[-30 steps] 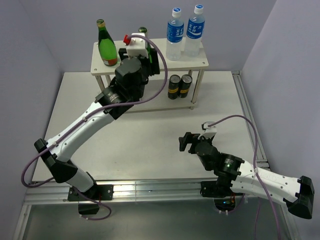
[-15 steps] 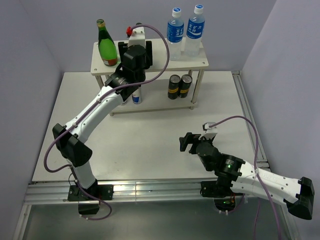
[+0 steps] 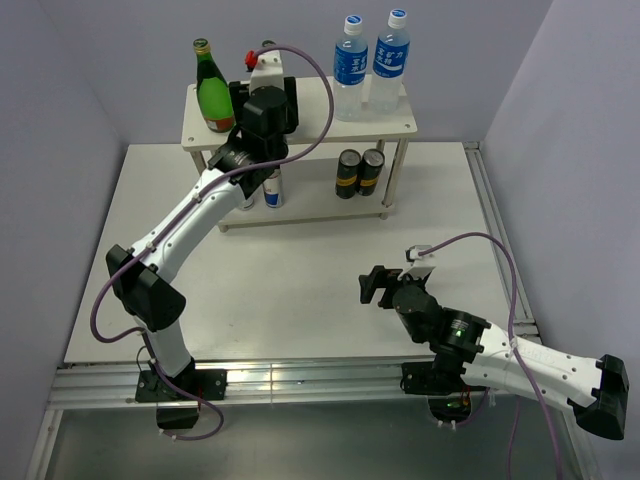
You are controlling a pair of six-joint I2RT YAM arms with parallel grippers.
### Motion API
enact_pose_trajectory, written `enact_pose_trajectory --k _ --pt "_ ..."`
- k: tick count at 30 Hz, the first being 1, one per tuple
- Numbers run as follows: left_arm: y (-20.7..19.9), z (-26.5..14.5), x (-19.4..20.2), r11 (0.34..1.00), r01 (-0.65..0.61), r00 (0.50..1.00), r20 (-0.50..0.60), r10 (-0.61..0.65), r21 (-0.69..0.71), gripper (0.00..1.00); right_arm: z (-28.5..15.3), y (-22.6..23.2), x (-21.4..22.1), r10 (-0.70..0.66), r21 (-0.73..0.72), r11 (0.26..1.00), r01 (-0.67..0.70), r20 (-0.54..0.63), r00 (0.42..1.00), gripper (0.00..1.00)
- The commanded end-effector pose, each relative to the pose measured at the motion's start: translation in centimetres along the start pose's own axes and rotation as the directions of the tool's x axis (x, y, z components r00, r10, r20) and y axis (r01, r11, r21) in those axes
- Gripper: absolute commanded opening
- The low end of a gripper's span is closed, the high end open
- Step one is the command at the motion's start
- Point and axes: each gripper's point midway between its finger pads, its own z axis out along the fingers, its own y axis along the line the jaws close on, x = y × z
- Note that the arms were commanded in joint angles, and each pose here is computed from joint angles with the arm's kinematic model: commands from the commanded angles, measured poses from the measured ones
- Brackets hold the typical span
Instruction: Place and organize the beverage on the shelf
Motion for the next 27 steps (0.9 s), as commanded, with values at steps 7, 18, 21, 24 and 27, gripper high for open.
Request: enact_pose_trajectory --k 7,18,21,24,27 --pt "2.4 -0.3 -5.1 0.981 0.191 0.971 0.152 -0.183 -0.041 0.37 0.1 -0.1 -0.8 0.035 0.014 0.999 -0.035 0.039 0.999 0.98" --pt "2.6 0.3 -3.0 0.983 0.169 0.979 0.124 -0.16 -0.069 0.76 0.2 -0.2 -0.8 0.034 0.018 0.999 -0.034 0.038 0.999 0.98" --pt "2.8 0.3 -3.5 0.979 0.189 0.973 0.146 -0.176 -0.079 0.92 0.2 -0.2 -0.8 0.034 0.02 0.999 -0.034 0.039 0.999 0.98" --pt "2.9 0.1 -3.3 0.979 0.186 0.974 0.144 -0.173 -0.082 0.99 0.3 -0.2 -0.7 0.03 0.022 0.999 -0.031 0.036 0.999 0.98" --pt "3.1 0.1 -3.1 0.98 0.181 0.976 0.138 -0.168 -0.086 0.99 0.3 -0.2 -0.6 0.028 0.021 0.999 -0.029 0.034 0.999 0.98"
